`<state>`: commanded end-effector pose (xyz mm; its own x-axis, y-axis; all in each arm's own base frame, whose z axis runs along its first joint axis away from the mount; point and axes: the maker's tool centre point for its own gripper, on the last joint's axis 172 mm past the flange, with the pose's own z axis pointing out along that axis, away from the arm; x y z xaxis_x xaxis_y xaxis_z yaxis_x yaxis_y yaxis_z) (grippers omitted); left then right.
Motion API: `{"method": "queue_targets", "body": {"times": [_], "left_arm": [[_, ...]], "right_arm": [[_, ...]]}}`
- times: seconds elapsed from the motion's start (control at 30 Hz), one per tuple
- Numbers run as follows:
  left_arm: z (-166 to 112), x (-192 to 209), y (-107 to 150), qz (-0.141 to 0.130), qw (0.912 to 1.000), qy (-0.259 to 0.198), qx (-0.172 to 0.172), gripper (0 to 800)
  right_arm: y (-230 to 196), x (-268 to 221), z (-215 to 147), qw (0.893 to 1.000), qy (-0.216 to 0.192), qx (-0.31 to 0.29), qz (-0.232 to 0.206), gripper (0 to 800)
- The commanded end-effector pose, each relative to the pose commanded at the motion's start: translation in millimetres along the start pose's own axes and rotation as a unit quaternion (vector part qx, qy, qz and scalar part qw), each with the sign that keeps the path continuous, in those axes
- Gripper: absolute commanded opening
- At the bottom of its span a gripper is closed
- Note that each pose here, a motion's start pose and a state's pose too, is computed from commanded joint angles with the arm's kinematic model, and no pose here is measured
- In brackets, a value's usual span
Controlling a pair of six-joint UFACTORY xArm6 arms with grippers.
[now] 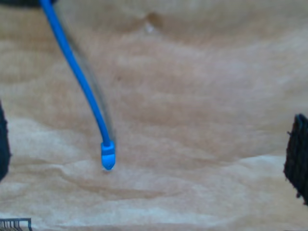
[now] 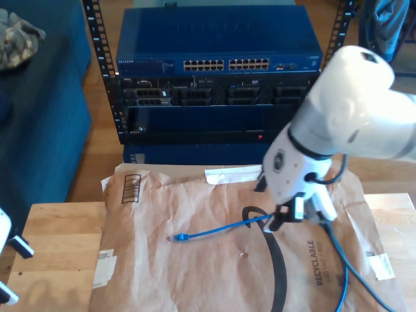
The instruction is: Grab the cable and plug it in
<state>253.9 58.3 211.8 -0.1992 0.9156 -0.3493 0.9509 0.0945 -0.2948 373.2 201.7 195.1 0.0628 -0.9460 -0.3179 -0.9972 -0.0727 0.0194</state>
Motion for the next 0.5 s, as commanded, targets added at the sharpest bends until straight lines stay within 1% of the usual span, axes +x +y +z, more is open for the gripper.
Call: {"method": "queue_targets", "body": {"times": [0.1,0.17,0.3,0.37,0.43,0.5], "left_arm": [[7,-17,4,0.002,0.9999,0.011,0.011,800],[11,-26,5,0.000,0.9997,0.016,0.018,800],[18,-32,6,0.002,0.9994,0.020,0.028,800],[20,-31,6,-0.003,0.9993,0.019,0.032,800],[21,-31,6,-0.005,0.9992,0.018,0.034,800],[22,-31,8,-0.005,0.9993,0.018,0.032,800]], "right_arm": [[-4,-10,17,1.000,0.003,-0.001,-0.012,794],[-1,-24,31,0.999,0.007,-0.004,-0.033,793],[-6,-46,54,0.998,0.011,0.005,-0.062,784],[-8,-59,65,0.997,0.014,0.005,-0.077,770],[-8,-63,71,0.997,0.015,0.004,-0.080,770],[-8,-65,74,0.998,0.015,0.007,-0.064,769]]}}
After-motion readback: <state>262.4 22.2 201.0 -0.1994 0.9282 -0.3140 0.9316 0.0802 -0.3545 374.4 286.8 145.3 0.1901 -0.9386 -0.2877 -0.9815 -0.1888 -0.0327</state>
